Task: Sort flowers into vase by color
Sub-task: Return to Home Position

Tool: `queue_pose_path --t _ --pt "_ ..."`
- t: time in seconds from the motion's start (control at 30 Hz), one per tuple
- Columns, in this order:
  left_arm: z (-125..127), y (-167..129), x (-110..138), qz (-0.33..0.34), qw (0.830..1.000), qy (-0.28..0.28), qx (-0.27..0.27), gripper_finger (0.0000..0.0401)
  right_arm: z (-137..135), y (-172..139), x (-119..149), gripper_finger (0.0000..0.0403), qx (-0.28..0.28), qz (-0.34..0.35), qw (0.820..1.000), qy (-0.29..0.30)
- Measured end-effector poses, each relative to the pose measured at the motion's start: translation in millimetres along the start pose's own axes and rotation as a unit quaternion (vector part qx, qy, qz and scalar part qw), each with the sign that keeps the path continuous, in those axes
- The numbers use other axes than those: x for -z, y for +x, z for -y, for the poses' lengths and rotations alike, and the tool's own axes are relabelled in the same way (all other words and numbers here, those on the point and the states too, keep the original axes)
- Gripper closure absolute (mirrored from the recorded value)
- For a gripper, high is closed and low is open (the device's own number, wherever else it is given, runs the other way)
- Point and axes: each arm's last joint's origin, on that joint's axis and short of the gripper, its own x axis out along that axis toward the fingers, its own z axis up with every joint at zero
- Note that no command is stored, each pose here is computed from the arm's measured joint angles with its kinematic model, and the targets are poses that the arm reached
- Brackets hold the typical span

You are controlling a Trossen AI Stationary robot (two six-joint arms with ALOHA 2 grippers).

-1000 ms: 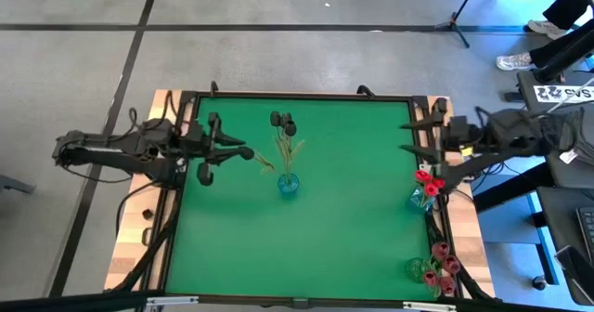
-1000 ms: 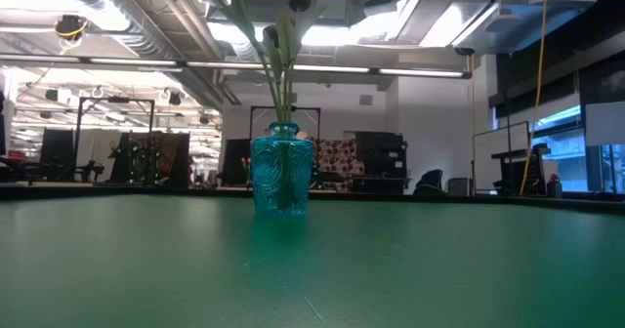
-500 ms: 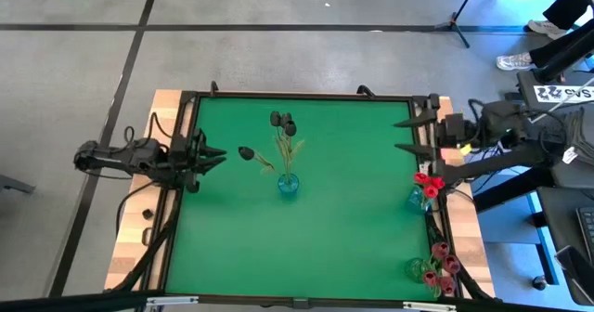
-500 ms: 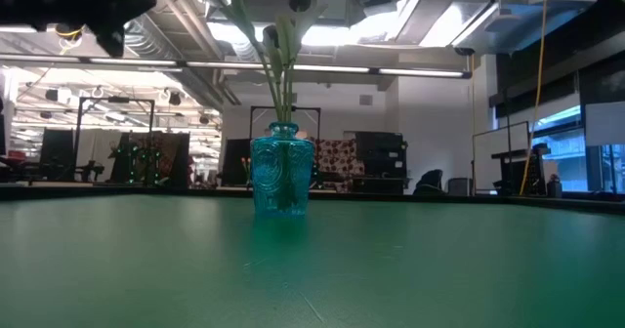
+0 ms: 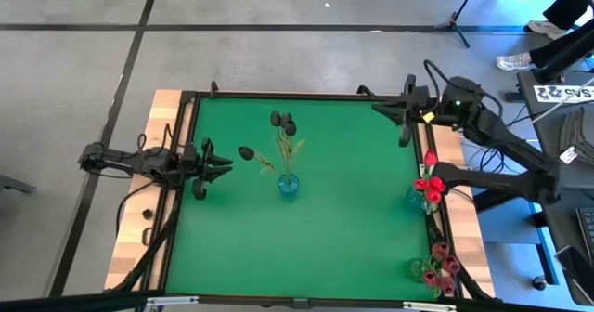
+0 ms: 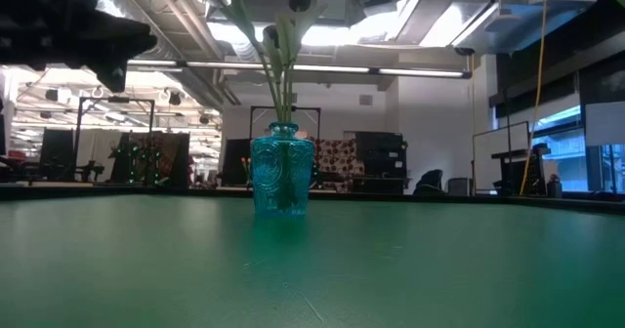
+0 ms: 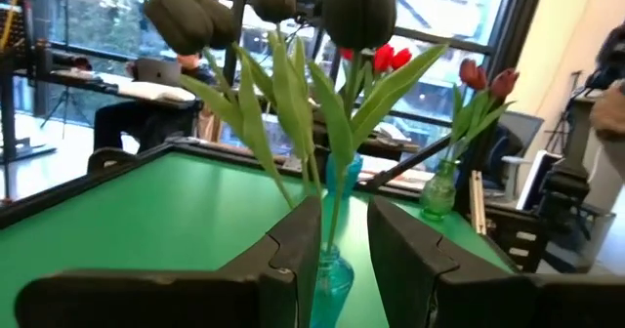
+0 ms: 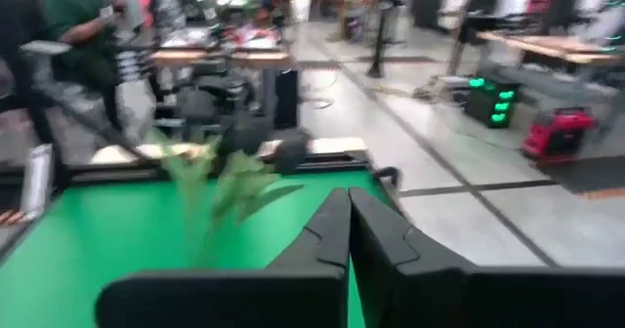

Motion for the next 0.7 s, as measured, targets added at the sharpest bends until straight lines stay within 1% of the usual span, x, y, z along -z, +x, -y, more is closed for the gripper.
queue_pose_path --t 0.1,0.23,0.3,0.37,0.47,0.57,0.63,0.7 --pt "1 0 0 -0.003 1.0 0.0 0.003 0.0316 4 1 21 0.0394 0.011 0.006 1.0 0.021" --pt "0 0 2 -0.009 1.0 0.002 0.002 0.0316 1 -3 44 0.04 0.015 0.032 0.999 0.017" --pt "0 0 2 -0.012 1.0 0.003 0.001 0.0316 -3 -8 56 0.04 0.043 0.038 0.998 0.016" --pt "0 0 3 -0.013 1.0 0.001 -0.004 0.0316 -9 -10 74 0.0401 0.066 0.029 0.997 0.016" --pt "-1 0 4 -0.018 1.0 -0.005 -0.012 0.0316 -20 -2 101 0.0401 0.055 0.024 0.998 0.032" --pt "-1 0 4 -0.021 1.0 -0.005 -0.017 0.0316 -27 5 128 0.0401 0.059 0.015 0.997 0.039" --pt "-1 0 5 -0.022 1.0 -0.003 -0.018 0.0316 -32 5 136 0.0402 0.046 0.023 0.998 0.038" --pt "-1 0 5 -0.021 1.0 -0.004 -0.018 0.0316 -37 6 143 0.0402 0.019 0.016 0.999 0.037"
